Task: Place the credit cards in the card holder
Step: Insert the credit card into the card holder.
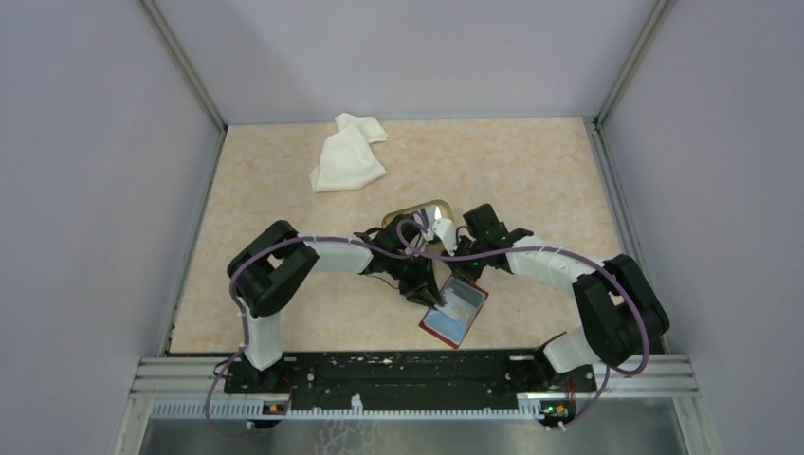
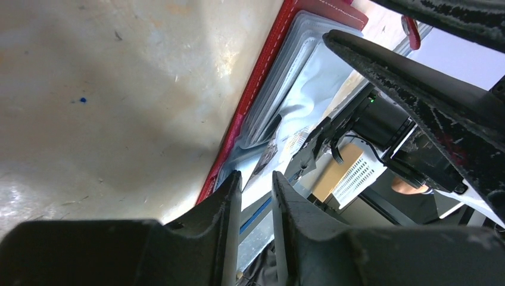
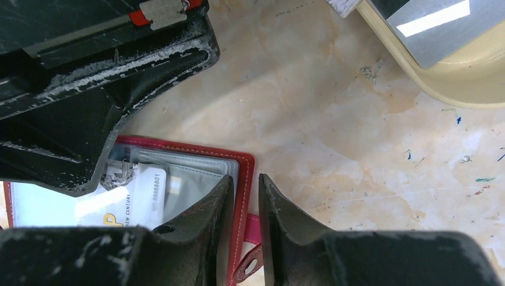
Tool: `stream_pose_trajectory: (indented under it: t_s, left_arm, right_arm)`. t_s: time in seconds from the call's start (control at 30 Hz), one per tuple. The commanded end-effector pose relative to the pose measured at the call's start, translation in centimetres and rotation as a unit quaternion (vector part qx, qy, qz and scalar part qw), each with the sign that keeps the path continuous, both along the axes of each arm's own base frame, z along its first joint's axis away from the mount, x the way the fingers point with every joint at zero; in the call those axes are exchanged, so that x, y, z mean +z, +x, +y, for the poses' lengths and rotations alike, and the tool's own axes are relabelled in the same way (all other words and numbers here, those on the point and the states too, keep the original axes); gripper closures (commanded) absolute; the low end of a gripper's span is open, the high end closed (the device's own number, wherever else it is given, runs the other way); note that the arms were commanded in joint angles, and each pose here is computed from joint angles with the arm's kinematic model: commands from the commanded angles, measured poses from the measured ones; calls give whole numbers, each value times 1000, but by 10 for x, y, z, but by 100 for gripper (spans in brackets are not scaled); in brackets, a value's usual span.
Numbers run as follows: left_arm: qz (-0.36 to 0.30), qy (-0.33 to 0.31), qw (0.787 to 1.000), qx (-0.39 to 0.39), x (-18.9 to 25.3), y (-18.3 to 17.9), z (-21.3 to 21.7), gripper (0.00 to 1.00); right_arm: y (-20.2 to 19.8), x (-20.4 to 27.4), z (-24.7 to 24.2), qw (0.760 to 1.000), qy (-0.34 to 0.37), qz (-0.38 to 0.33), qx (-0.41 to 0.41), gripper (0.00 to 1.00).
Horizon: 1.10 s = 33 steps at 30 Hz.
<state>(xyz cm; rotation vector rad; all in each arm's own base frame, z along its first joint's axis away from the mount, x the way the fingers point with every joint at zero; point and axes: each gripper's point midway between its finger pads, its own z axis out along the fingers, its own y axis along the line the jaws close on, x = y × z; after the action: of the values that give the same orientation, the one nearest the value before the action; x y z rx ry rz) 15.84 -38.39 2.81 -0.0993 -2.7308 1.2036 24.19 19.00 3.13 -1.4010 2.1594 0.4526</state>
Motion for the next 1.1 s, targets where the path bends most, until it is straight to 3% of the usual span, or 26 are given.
stream_pose_trajectory:
  t_s: [0.0, 0.37, 0.57, 0.67, 0.93, 1.07]
  left_arm:
    - [14, 27, 999, 15, -5, -6, 9, 67]
    - [-4, 26, 999, 27, 1, -12, 21, 60]
    - [-109, 2, 993, 47, 27, -4, 26, 61]
    - [-174, -54, 981, 62, 55, -5, 15, 63]
    - [-249, -110, 955, 119, 65, -44, 3, 82]
    - [-253, -105, 944, 185, 50, -47, 1, 92]
  right_arm:
    - [7, 18, 15, 999, 30, -32, 10, 77]
    - [9, 26, 16, 998, 37, -46, 14, 77]
    - [6, 48, 19, 995, 68, -67, 42, 75]
    - [-5, 60, 24, 989, 90, -77, 93, 75]
    - [-11, 57, 0, 983, 51, -80, 157, 76]
    - [-5, 47, -13, 985, 16, -85, 152, 84]
